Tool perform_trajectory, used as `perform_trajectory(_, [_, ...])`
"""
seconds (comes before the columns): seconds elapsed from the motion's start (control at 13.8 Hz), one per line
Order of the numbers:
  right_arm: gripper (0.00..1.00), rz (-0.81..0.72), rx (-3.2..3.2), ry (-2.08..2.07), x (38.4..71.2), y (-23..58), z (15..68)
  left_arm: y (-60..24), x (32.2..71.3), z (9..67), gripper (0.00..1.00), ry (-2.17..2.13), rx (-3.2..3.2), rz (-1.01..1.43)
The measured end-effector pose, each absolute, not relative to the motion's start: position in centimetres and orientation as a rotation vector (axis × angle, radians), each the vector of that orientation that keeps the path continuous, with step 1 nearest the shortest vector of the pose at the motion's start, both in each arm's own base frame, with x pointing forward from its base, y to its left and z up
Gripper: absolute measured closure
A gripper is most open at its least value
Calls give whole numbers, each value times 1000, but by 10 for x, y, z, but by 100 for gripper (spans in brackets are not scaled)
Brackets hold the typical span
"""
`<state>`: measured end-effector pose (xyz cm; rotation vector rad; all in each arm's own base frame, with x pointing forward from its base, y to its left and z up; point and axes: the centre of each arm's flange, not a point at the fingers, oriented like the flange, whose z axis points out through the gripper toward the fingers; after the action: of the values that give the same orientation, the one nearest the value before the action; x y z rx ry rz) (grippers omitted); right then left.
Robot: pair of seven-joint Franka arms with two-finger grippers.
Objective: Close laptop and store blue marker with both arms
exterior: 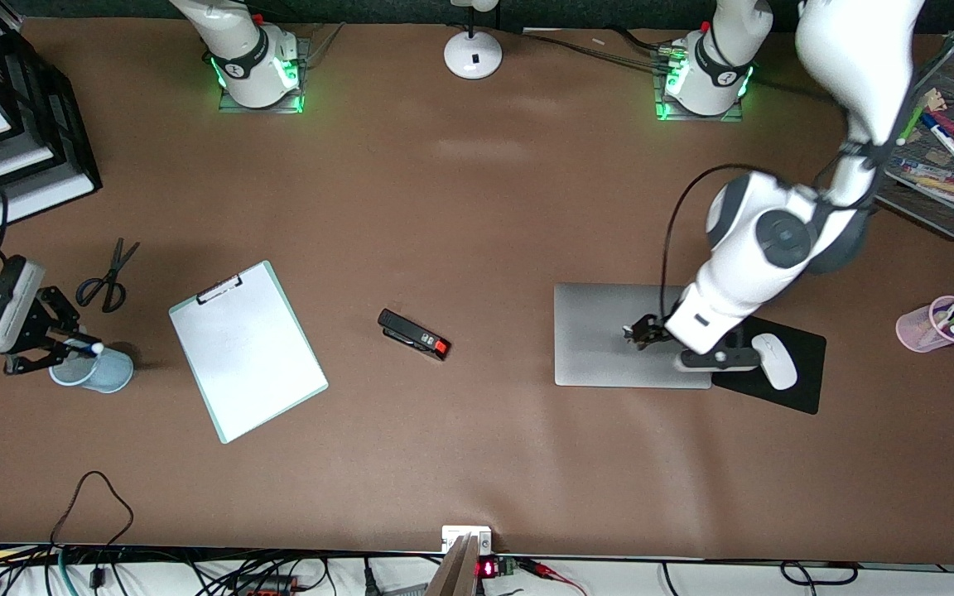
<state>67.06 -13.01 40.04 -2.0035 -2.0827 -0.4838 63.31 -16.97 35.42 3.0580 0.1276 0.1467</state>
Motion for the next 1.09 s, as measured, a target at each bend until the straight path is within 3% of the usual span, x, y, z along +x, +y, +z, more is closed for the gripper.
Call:
perform_trajectory(0.51, [82,-557,-1810,-2084,646,-177,384,-127,632,506,0,210,3131,-22])
perform_trajectory(1.09, [82,-618,-1727,-2066,647,-219,356,-79,599,608,0,-26,3163,-124])
